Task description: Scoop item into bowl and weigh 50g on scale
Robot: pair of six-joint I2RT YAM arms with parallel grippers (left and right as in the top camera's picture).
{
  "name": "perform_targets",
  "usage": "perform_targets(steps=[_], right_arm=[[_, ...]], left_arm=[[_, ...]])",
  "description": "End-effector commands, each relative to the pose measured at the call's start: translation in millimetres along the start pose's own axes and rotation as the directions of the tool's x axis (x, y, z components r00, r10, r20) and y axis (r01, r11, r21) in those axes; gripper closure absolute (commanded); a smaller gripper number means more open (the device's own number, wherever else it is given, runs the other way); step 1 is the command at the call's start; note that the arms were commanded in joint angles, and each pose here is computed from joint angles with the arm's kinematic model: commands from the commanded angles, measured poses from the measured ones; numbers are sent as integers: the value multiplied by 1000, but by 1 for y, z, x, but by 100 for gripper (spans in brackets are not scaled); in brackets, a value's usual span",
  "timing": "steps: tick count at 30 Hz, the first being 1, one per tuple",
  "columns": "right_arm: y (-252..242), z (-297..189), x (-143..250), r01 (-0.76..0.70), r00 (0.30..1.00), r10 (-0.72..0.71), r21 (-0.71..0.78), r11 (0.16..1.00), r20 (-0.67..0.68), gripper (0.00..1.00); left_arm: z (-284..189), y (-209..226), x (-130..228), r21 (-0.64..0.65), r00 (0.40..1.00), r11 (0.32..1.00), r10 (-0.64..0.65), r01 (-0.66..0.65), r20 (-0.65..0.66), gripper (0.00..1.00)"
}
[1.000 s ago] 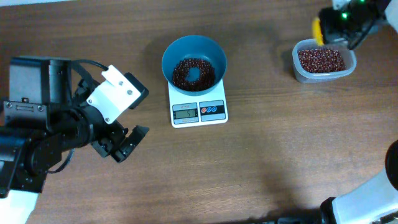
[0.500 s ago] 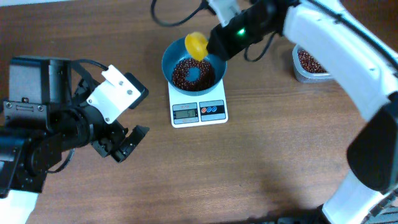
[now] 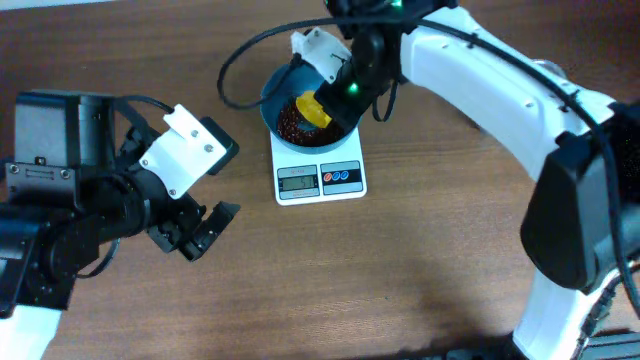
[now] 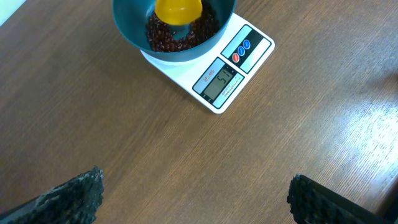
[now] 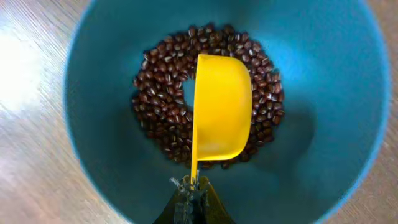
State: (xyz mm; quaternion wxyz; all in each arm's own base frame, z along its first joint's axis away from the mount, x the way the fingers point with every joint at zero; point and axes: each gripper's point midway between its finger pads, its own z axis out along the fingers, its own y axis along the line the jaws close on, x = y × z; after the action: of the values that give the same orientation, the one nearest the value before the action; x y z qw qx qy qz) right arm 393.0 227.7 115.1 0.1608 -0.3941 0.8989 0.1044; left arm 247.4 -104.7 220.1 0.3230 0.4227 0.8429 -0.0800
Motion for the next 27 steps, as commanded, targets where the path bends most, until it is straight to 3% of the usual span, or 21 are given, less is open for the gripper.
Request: perform_targets(steps=[1,13,22,27], right_arm=[[3,9,-1,52,998,-51,23,998,-28,95],[41,3,-2,17,1000,-14,-219,976,14,95],[3,-32,-21,-224,950,291,-394,891,117,95],[-11,-39,-19,-249,934,330,-419,873,134,95]], left_arm=[[-4,3,-5,-13,1000,1000,14,-14,14,1],[-4,3,-5,-13,1000,1000,14,-14,14,1],[-4,3,-5,-13,1000,1000,14,-14,14,1],[-4,3,-5,-13,1000,1000,14,-14,14,1]])
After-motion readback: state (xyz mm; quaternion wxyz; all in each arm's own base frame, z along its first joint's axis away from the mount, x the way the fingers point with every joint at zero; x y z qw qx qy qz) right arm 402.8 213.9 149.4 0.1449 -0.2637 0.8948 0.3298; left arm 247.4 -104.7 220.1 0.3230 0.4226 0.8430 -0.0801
